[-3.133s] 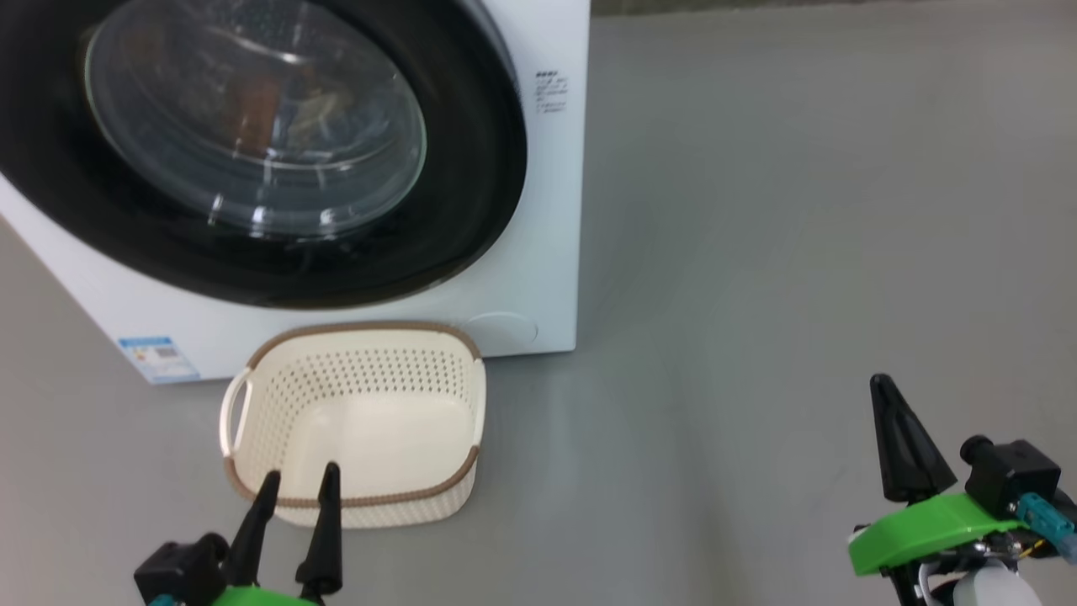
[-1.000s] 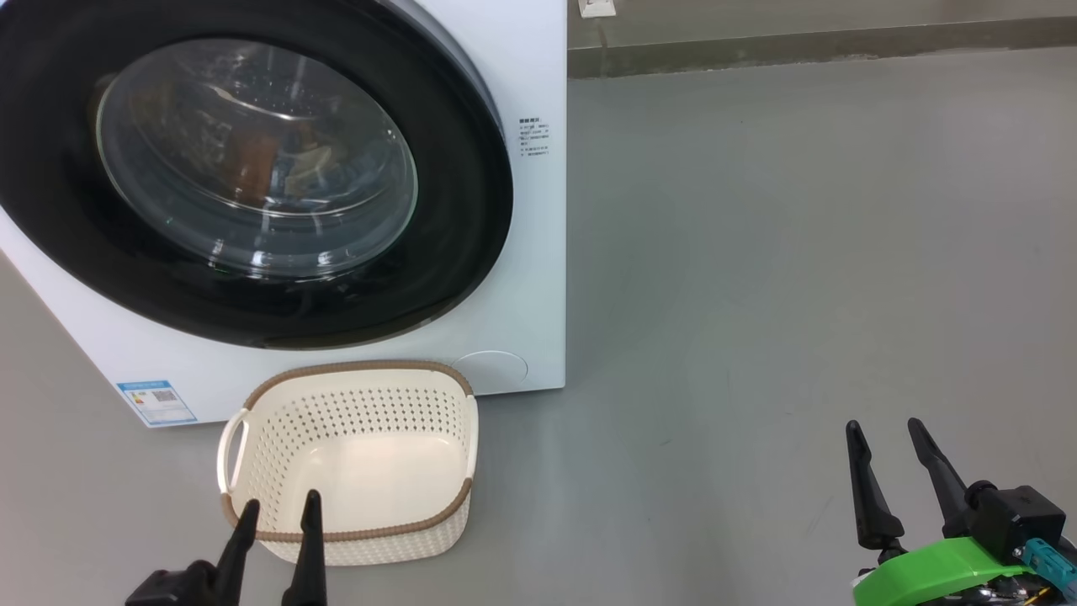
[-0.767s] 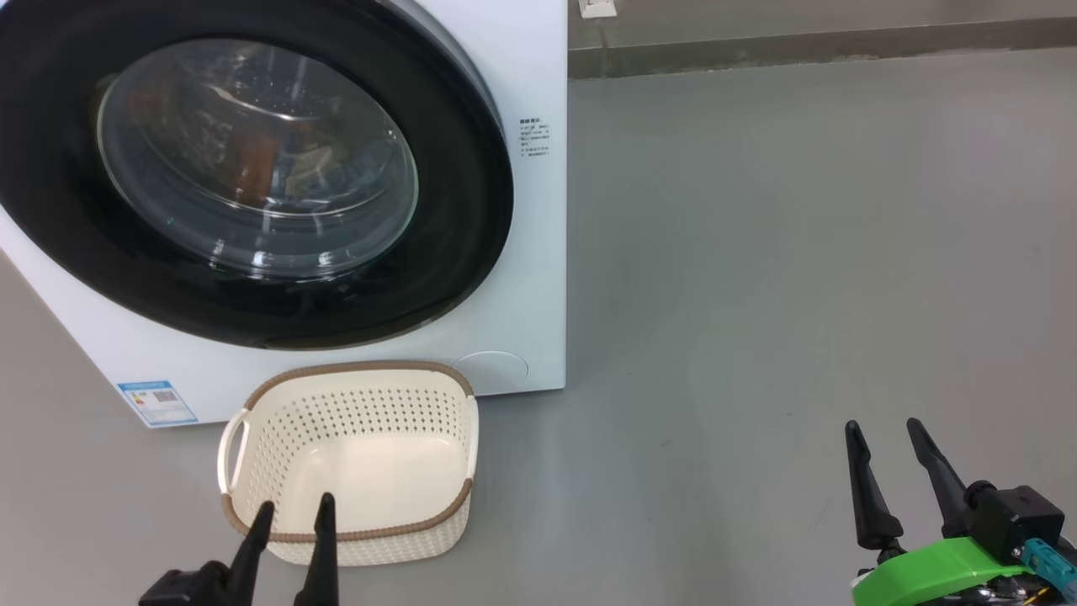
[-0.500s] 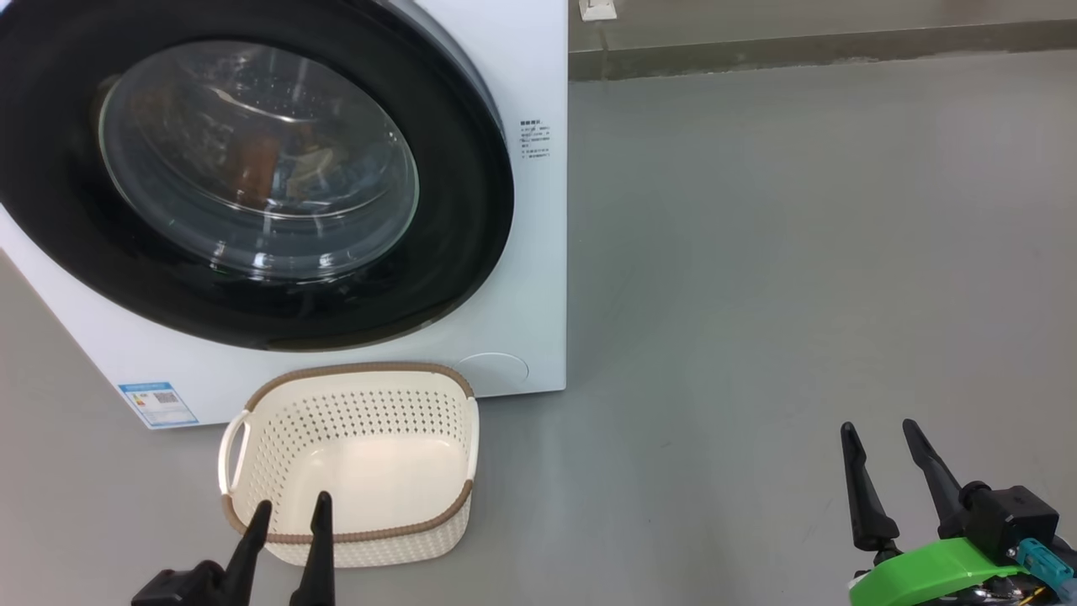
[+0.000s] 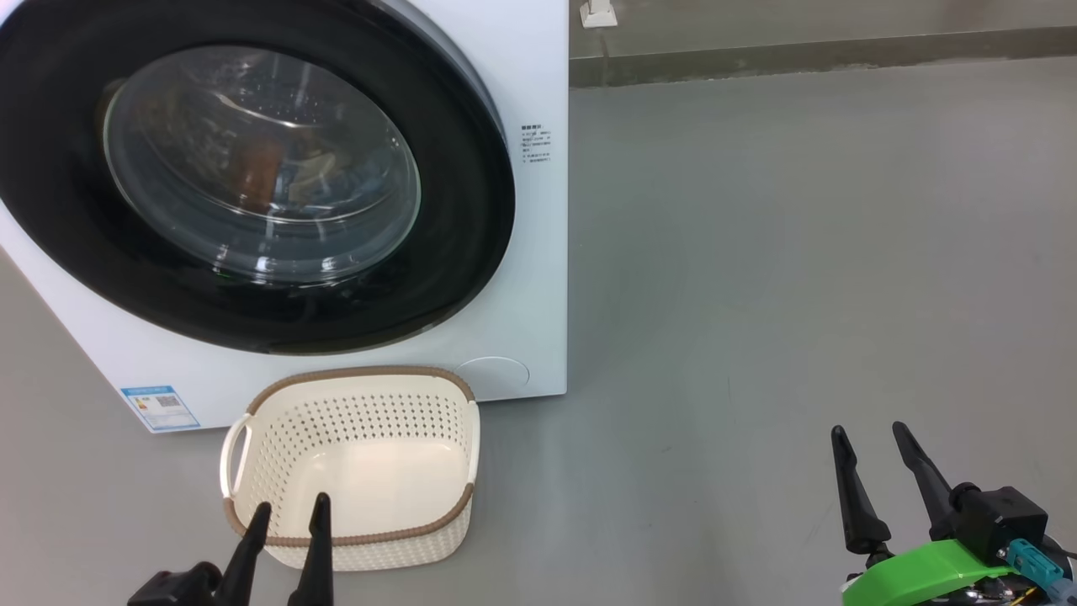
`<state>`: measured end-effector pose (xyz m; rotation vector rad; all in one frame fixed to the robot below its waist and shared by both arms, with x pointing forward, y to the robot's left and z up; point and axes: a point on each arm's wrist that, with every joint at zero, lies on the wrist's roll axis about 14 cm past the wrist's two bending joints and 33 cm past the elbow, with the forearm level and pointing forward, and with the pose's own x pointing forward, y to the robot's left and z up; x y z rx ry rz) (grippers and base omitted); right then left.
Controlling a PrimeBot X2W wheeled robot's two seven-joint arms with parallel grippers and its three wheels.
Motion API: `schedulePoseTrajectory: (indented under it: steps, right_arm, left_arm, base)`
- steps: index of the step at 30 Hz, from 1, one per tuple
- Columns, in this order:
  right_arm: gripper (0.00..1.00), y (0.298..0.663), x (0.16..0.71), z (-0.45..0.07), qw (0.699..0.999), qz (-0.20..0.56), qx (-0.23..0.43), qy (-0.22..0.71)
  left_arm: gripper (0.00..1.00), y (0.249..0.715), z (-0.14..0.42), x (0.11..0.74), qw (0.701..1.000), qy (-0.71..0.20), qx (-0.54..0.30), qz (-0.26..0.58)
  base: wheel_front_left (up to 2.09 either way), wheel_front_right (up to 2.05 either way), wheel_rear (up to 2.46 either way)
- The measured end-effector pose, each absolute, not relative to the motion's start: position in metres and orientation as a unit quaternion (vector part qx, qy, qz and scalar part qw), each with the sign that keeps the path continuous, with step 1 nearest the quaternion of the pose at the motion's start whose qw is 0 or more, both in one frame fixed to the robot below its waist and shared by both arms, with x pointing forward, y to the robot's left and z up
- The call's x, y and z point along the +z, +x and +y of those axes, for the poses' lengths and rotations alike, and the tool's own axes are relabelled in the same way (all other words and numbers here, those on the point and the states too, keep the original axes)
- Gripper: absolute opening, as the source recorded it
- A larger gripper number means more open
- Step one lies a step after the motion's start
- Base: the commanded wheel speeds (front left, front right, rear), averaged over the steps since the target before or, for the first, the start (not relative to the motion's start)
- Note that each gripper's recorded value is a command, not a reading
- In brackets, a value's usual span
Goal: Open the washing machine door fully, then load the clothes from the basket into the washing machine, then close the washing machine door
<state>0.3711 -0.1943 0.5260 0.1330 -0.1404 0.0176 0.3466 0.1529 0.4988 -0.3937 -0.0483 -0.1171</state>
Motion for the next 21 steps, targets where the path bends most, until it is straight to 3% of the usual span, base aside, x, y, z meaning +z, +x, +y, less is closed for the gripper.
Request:
schedulePoseTrajectory:
  steps: [2, 3, 9, 21]
  right_arm:
    - [1.00, 0.371, 0.526, -0.194, 0.995, -0.070, 0.010, 0.066]
    - [0.00, 0.371, 0.526, -0.193, 0.995, -0.070, 0.010, 0.066]
    - [0.00, 0.363, 0.497, -0.193, 0.996, -0.024, 0.003, 0.080]
    - [0.00, 0.363, 0.493, -0.198, 0.989, -0.014, -0.012, 0.148]
  left_arm:
    - [1.00, 0.346, 0.154, 0.498, 0.979, -0.195, -0.057, -0.023]
    - [0.00, 0.346, 0.154, 0.497, 0.978, -0.199, -0.055, -0.021]
    - [0.00, 0.336, 0.150, 0.472, 0.976, -0.213, -0.046, 0.019]
    - [0.00, 0.337, 0.156, 0.467, 0.963, -0.266, -0.027, 0.033]
  base:
    - [0.00, 0.00, 0.00]
    - [0.00, 0.00, 0.00]
    - [0.00, 0.00, 0.00]
    - [0.00, 0.00, 0.00]
